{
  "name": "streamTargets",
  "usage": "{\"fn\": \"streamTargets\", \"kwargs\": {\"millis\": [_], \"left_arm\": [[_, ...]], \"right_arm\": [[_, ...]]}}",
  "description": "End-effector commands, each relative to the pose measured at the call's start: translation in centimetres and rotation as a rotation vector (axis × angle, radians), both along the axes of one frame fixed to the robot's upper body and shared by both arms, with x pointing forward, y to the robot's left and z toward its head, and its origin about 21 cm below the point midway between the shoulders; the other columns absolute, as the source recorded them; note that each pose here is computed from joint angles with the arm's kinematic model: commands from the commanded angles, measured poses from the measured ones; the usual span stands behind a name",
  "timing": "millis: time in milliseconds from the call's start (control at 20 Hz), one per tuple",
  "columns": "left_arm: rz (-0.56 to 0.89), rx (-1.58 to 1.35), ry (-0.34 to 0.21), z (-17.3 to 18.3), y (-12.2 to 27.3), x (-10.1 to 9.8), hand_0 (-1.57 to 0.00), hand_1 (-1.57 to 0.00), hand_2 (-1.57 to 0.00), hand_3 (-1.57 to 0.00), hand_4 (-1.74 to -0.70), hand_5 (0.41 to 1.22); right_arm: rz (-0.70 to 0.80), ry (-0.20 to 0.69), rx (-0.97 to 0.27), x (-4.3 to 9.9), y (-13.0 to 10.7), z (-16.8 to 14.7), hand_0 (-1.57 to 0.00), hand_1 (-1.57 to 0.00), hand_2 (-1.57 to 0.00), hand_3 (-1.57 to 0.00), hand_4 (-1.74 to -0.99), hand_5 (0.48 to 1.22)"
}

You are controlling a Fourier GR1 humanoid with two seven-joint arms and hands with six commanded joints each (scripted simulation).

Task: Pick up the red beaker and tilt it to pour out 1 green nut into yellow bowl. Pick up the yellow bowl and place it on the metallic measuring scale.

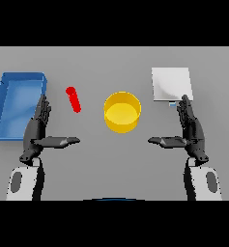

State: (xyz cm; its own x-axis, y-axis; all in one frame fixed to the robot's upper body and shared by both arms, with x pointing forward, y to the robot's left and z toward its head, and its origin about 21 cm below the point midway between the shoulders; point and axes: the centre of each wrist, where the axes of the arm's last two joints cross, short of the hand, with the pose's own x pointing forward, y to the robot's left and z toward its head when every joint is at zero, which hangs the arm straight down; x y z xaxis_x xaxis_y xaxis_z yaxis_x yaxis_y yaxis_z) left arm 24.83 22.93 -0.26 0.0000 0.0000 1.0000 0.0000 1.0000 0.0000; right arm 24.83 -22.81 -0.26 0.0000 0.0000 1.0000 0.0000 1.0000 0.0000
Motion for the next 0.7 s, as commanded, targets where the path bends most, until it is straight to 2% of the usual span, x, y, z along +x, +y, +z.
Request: {"fn": "streamTargets", "kwargs": {"millis": [0, 250, 300, 400, 500, 650], "left_arm": [[0.000, -0.001, 0.000, 0.0, -0.1, 0.0, 0.00, 0.00, 0.00, 0.00, -1.14, 0.660], [-0.004, 0.001, 0.006, 0.0, -0.9, 0.2, 0.00, 0.00, 0.00, 0.00, -1.14, 0.660], [-0.034, 0.076, -0.037, 0.5, -0.7, -1.0, 0.00, 0.00, 0.00, 0.00, -1.14, 0.660], [-0.075, 0.154, -0.080, 1.8, -0.7, -2.4, 0.00, 0.00, 0.00, 0.00, -1.14, 0.660], [-0.088, 0.187, -0.059, 2.4, -1.1, -2.9, 0.00, 0.00, 0.00, 0.00, -1.14, 0.660], [-0.098, 0.201, -0.032, 2.7, -1.2, -3.3, 0.00, 0.00, 0.00, 0.00, -1.14, 0.652]], "right_arm": [[-0.001, 0.000, 0.001, 0.0, 0.0, 0.0, 0.00, 0.00, 0.00, 0.00, -1.071, 0.578], [0.005, 0.009, 0.003, 0.2, 0.4, -0.1, 0.00, 0.00, 0.00, 0.00, -1.071, 0.578], [0.006, -0.072, -0.151, -0.6, -0.2, 0.3, 0.00, 0.00, 0.00, 0.00, -1.071, 0.578], [0.032, -0.158, -0.299, -1.6, 0.6, 0.9, 0.00, 0.00, 0.00, 0.00, -1.066, 0.576], [0.032, -0.160, -0.340, -2.0, 0.6, 1.3, 0.00, 0.00, 0.00, 0.00, -1.071, 0.581], [0.055, -0.158, -0.313, -2.3, 0.7, 1.8, 0.00, 0.00, 0.00, 0.00, -1.118, 0.600]]}}
